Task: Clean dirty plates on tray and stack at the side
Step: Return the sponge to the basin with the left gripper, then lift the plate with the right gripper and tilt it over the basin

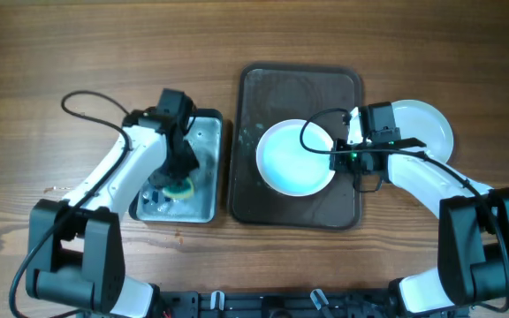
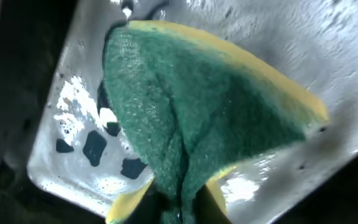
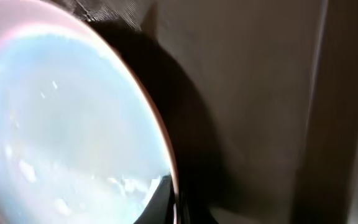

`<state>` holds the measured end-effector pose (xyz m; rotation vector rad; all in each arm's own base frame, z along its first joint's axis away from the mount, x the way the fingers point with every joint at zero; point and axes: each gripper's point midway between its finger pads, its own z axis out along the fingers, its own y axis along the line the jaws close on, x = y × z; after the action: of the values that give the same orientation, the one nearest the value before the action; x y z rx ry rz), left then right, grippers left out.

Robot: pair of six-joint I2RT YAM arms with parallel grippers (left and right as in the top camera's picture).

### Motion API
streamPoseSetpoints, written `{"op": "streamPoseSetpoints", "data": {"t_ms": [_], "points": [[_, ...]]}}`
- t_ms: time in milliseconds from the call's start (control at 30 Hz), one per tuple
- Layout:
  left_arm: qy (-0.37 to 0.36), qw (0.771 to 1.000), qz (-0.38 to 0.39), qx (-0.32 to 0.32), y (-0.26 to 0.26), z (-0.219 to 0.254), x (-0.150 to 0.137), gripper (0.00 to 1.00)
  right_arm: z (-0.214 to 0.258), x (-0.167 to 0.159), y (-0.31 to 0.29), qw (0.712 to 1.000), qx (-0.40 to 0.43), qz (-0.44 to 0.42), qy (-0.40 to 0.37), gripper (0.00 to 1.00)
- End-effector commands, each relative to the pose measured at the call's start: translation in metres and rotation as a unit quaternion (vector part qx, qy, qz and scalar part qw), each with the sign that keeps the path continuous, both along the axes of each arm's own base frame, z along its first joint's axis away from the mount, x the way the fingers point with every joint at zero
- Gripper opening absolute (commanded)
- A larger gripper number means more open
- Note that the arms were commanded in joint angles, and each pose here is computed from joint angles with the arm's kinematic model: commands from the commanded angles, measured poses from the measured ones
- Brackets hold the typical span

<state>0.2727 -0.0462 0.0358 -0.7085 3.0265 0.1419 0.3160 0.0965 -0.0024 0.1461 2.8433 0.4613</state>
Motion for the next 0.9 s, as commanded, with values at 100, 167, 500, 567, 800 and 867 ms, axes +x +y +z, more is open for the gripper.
{"op": "streamPoseSetpoints", "data": {"t_ms": [100, 167, 500, 567, 800, 867], "points": [[-0.058, 0.998, -0.005, -0.031, -0.008, 0.049, 0.016, 0.59, 0.019, -0.007, -0.022, 0.994, -0.08, -0.002, 0.07, 0.04], [-0.093, 0.995, -0.002, -0.038, -0.007, 0.076, 0.022, 0.8, 0.054, 0.008, -0.015, 0.996, -0.066, 0.002, 0.058, 0.04], [-0.25, 0.96, 0.11, -0.058, 0.059, 0.184, 0.012, 1.0, 0.175, 0.034, 0.045, 0.992, -0.082, 0.094, -0.013, 0.04], [-0.274, 0.948, 0.152, -0.06, 0.082, 0.197, 0.001, 1.0, 0.184, 0.038, 0.081, 0.989, -0.08, 0.12, -0.043, 0.04], [-0.294, 0.933, 0.203, -0.043, 0.108, 0.21, -0.021, 1.0, 0.176, 0.052, 0.178, 0.962, -0.125, 0.182, -0.163, 0.04], [-0.289, 0.934, 0.204, -0.043, 0.108, 0.209, -0.023, 1.0, 0.176, 0.062, 0.19, 0.948, -0.166, 0.173, -0.208, 0.04]]}}
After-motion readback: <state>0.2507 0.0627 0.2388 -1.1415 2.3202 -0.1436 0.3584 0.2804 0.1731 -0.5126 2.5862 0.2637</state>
